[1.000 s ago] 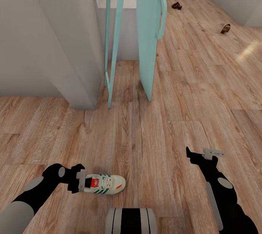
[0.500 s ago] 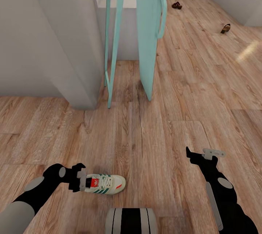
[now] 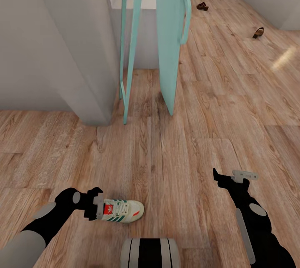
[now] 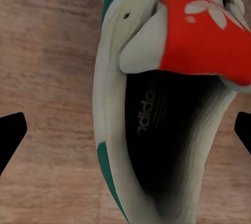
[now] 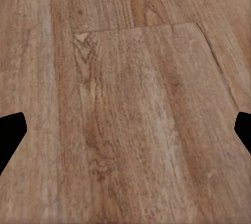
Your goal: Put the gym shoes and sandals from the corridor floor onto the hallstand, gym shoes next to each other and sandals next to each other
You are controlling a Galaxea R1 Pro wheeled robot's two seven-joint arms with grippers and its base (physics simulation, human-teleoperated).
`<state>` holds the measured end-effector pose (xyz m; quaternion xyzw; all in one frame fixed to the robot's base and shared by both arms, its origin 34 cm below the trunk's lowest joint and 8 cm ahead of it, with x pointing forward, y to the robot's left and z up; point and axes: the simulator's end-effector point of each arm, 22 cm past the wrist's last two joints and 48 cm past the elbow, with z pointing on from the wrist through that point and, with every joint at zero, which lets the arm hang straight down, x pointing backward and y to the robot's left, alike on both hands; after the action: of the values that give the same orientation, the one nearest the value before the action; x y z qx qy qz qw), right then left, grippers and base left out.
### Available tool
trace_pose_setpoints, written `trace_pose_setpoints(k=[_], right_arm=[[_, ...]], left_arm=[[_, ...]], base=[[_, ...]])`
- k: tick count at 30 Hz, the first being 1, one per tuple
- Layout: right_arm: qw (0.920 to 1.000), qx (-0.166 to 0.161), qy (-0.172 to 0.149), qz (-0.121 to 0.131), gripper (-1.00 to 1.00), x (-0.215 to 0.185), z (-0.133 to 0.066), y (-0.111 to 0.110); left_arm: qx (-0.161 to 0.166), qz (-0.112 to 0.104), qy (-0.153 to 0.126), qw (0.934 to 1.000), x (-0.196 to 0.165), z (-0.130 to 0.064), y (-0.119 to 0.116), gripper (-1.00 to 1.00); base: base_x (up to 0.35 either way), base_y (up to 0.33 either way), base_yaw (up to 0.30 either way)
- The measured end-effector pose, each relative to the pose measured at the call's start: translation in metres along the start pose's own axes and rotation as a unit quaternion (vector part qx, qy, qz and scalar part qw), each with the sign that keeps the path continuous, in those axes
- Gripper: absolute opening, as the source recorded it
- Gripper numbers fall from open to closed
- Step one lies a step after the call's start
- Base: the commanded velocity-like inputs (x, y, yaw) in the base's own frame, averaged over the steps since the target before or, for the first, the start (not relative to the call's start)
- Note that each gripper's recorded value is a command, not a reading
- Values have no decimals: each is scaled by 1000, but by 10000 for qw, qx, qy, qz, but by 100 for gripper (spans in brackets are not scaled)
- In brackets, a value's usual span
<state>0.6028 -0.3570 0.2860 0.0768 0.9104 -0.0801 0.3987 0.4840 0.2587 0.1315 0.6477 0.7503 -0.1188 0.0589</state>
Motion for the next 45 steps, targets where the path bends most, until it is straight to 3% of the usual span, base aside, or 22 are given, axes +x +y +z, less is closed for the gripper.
trace_pose_setpoints(k=[45], right_arm=[[9997, 22, 229, -48, 100, 26, 9, 0]], left_arm=[[241, -59, 50, 9997, 9, 20, -17, 100]], base=[[0, 0, 0]])
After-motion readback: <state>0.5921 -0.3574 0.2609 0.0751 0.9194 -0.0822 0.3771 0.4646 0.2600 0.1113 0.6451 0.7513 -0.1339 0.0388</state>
